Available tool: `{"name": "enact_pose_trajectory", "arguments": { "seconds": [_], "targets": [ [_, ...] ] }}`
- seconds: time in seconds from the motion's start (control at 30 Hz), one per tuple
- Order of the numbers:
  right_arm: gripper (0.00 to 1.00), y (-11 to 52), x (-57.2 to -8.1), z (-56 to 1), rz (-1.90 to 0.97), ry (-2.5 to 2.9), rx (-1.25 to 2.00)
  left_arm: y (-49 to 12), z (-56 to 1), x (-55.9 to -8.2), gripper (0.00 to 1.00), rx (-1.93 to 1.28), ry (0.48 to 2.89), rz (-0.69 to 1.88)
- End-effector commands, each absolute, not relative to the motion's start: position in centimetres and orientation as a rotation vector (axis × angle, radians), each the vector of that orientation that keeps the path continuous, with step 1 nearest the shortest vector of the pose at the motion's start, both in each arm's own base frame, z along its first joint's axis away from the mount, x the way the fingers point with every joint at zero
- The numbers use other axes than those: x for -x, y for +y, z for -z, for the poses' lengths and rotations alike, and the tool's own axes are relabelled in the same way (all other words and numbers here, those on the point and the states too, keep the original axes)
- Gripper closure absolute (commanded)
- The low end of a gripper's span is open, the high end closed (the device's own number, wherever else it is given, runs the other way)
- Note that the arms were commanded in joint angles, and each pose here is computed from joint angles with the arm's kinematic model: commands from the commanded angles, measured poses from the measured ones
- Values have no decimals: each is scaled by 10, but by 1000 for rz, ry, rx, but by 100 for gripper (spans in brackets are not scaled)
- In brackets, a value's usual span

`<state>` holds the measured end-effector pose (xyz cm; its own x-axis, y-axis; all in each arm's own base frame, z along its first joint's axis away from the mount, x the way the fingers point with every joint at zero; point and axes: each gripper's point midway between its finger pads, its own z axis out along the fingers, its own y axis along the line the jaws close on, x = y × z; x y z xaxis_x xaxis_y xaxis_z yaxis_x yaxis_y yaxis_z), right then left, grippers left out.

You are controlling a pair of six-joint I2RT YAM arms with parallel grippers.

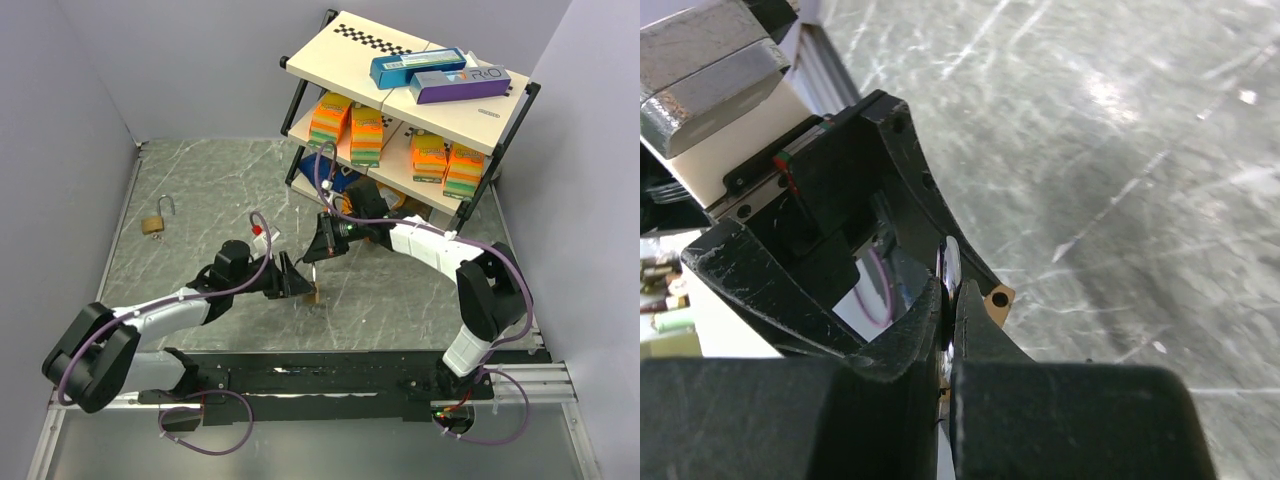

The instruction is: Unlock with the key

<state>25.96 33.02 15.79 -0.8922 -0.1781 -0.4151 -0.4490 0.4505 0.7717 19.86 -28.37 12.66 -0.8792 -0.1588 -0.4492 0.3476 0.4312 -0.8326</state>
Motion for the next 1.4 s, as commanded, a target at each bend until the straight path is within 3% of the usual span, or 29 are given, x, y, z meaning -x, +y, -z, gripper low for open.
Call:
{"name": "enact_pose_trajectory", "arguments": {
  "seconds": [0.0, 0.07, 0.17, 0.57, 1.07, 1.27, 1.37],
  "targets": [
    [100, 332, -277, -169, -1369, 2327, 514, -299, -164, -211, 64, -235, 2053, 1519],
    [100, 331, -276, -168, -1372, 2335, 501, -300, -162, -215, 57, -227, 2063, 1499],
    [100, 329, -277, -169, -1362, 2334, 493, -299, -158, -219, 36, -214, 2069, 1470],
    [100, 328, -277, -170, -1378, 2334, 475, -286, -146, -232, 10, -144, 2129, 1310],
    [100, 331, -274, -167, -1417, 2336, 487, -278, -130, -250, 7, -107, 2228, 1136],
    [100, 332, -275, -160, -1422, 2352, 490, -291, -129, -251, 14, -137, 2218, 1209],
    [100, 330, -276, -156, -1399, 2363, 490, -292, -125, -253, 26, -145, 2231, 1207]
  ]
}}
